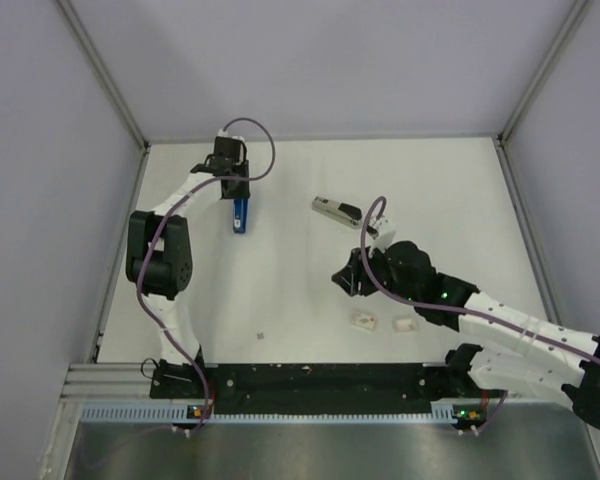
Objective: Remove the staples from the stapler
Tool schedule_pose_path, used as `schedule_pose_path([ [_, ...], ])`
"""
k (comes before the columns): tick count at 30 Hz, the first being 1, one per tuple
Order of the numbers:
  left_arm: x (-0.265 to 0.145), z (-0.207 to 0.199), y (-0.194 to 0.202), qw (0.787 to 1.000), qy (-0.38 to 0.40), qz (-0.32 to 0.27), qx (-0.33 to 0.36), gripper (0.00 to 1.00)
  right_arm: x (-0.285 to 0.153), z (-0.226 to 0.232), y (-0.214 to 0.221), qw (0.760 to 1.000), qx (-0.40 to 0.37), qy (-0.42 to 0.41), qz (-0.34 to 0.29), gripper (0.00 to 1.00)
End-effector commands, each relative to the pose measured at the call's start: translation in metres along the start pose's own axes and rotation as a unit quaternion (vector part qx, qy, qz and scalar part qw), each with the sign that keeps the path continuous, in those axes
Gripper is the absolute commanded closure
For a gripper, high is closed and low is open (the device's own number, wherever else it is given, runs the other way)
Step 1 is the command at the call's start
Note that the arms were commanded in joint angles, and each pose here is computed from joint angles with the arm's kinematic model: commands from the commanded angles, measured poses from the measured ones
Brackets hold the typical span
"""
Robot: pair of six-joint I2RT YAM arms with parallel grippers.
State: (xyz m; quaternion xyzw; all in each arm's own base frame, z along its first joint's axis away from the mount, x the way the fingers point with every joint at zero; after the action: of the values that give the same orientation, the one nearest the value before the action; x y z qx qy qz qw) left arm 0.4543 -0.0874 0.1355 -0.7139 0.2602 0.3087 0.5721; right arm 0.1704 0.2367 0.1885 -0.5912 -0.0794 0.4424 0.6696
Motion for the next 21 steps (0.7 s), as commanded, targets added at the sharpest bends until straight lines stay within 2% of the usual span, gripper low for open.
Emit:
schedule_pose_path([
  [1, 0.002, 0.003, -0.027, 1.000, -0.007, -0.013, 0.017, 0.92, -0.011, 0.006, -0.010, 0.999, 0.004, -0.022, -0.027, 0.55],
  [11, 0.023, 0.014, -0.016, 0.999, -0.012, 0.008, 0.036, 0.81, -0.019, 0.007, -0.005, 0.999, -0.002, -0.036, -0.029, 0.53],
  [13, 0.022, 0.015, -0.016, 0.999, -0.013, 0.007, 0.036, 0.75, -0.020, 0.007, -0.004, 0.999, -0.005, -0.036, -0.030, 0.53],
  [15, 0.021, 0.014, -0.017, 0.999, -0.013, 0.006, 0.036, 0.61, -0.020, 0.006, -0.003, 0.999, -0.005, -0.035, -0.030, 0.52],
  [18, 0.013, 0.014, -0.025, 0.999, -0.013, -0.006, 0.037, 0.51, -0.020, 0.005, -0.002, 0.999, -0.006, -0.033, -0.030, 0.51],
  [19, 0.008, 0.013, -0.030, 0.999, -0.011, -0.013, 0.037, 0.44, -0.020, 0.005, -0.003, 0.999, -0.007, -0.032, -0.030, 0.51],
  [21, -0.004, 0.010, -0.042, 0.999, -0.005, -0.032, 0.034, 0.39, -0.022, 0.005, -0.003, 0.999, -0.007, -0.034, -0.032, 0.51],
])
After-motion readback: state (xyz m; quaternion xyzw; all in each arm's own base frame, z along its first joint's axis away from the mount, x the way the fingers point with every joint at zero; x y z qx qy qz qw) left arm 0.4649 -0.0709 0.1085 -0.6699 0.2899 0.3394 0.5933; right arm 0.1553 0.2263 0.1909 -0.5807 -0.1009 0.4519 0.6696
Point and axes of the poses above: each gripper's point midway between its finger pads, its own x axis out along the fingers, its own z axis along the line the jaws close on, y = z × x, the point moved 5 cm from there along -x, back along the fingers, and after that the axes turned 11 degrees about -x, right-handed, at the moved point
